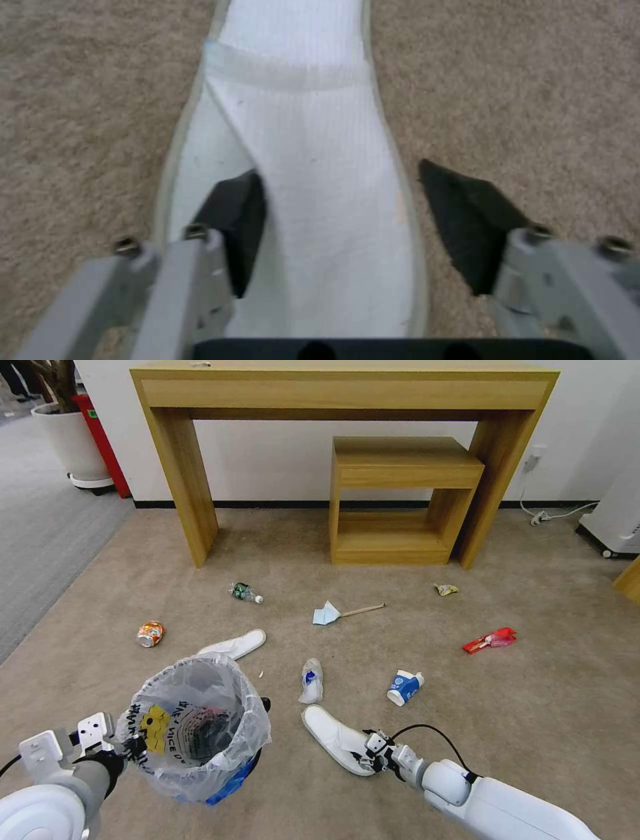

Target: Pick up the trash bin and place the garbage on the floor into it.

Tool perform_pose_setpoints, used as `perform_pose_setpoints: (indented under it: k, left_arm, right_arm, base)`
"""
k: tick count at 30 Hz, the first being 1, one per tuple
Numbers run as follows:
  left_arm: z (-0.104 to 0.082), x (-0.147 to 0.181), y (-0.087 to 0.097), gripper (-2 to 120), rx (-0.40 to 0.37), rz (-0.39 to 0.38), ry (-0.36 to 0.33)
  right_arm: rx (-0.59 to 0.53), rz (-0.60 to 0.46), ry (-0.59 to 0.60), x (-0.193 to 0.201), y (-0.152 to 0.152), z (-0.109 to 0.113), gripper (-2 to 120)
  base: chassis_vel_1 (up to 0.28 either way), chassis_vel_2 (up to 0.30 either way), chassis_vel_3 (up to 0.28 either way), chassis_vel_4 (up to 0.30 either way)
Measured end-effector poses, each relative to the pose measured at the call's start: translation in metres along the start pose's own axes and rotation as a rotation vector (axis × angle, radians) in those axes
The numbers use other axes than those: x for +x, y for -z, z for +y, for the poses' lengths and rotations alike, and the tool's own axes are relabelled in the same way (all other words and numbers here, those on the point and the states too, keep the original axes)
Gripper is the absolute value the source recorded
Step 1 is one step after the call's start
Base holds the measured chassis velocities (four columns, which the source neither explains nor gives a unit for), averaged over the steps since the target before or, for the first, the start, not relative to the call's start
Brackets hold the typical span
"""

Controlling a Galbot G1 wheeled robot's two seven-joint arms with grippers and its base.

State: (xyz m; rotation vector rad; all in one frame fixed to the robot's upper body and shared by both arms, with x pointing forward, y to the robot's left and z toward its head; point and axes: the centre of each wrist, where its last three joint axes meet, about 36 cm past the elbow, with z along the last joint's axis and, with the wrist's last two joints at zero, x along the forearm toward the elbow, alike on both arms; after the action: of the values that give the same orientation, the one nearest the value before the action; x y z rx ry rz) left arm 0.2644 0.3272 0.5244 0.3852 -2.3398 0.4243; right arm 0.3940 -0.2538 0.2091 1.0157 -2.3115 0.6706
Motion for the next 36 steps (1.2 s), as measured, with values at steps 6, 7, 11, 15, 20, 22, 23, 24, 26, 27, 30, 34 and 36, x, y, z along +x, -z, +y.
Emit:
perform_pose_setpoints:
  k: [6,7,11,15,20,22,23,24,26,27,30,34,36]
  left_arm:
    - [-0.001,0.001,0.000,1,-0.001,-0.003,-0.004]
    - [-0.001,0.001,0.000,1,-0.001,-0.003,-0.006]
    - [-0.002,0.002,-0.001,1,0.000,-0.002,-0.008]
    - [-0.002,0.002,-0.001,1,0.000,-0.003,-0.008]
    - [-0.002,0.001,-0.001,1,-0.001,-0.004,-0.008]
    - [-0.002,0.001,-0.001,1,-0.001,-0.004,-0.008]
    - [-0.002,0.001,-0.001,1,-0.001,-0.003,-0.008]
    - [-0.001,0.000,-0.001,1,-0.001,-0.002,-0.006]
    - [-0.001,-0.001,-0.001,1,-0.001,-0.002,-0.006]
    - [-0.001,-0.002,-0.001,1,-0.001,-0.001,-0.005]
    - [-0.001,-0.003,-0.001,1,-0.004,0.000,-0.003]
    - [0.000,-0.006,-0.002,1,-0.006,0.005,-0.001]
    - [0.000,-0.007,-0.002,1,-0.007,0.006,0.000]
  right_arm:
    - [0.003,-0.003,0.001,0.000,0.000,0.000,29]
    - [0.003,-0.003,0.002,0.000,0.000,0.000,24]
    - [0.003,-0.006,0.005,0.000,-0.001,0.000,11]
    - [0.005,-0.009,0.009,0.000,-0.001,0.001,7]
    - [0.008,-0.012,0.012,0.000,-0.001,0.000,7]
    - [0.008,-0.013,0.012,0.000,-0.002,0.000,7]
    - [0.008,-0.015,0.013,0.000,-0.002,0.000,7]
    - [0.007,-0.017,0.014,0.001,-0.003,0.000,7]
    - [0.006,-0.019,0.014,0.001,-0.004,0.000,5]
    - [0.002,-0.026,0.013,0.002,-0.005,-0.001,3]
    - [-0.009,-0.040,0.003,0.005,-0.004,-0.003,3]
    - [-0.032,-0.063,-0.017,0.014,0.000,-0.011,0]
    - [-0.039,-0.070,-0.024,0.018,0.001,-0.013,0]
  base:
    - [0.000,0.000,0.000,0.000]
    - [0.000,0.000,0.000,0.000]
    - [0.000,0.000,0.000,0.000]
    - [0.000,0.000,0.000,0.000]
    - [0.000,0.000,0.000,0.000]
    - [0.000,0.000,0.000,0.000]
    - [0.000,0.000,0.000,0.000]
    - [0.000,0.000,0.000,0.000]
    - [0.000,0.000,0.000,0.000]
    - [0.000,0.000,0.000,0.000]
    - [0.000,0.000,0.000,0.000]
    - [0.000,0.000,0.000,0.000]
    - [0.000,0.000,0.000,0.000]
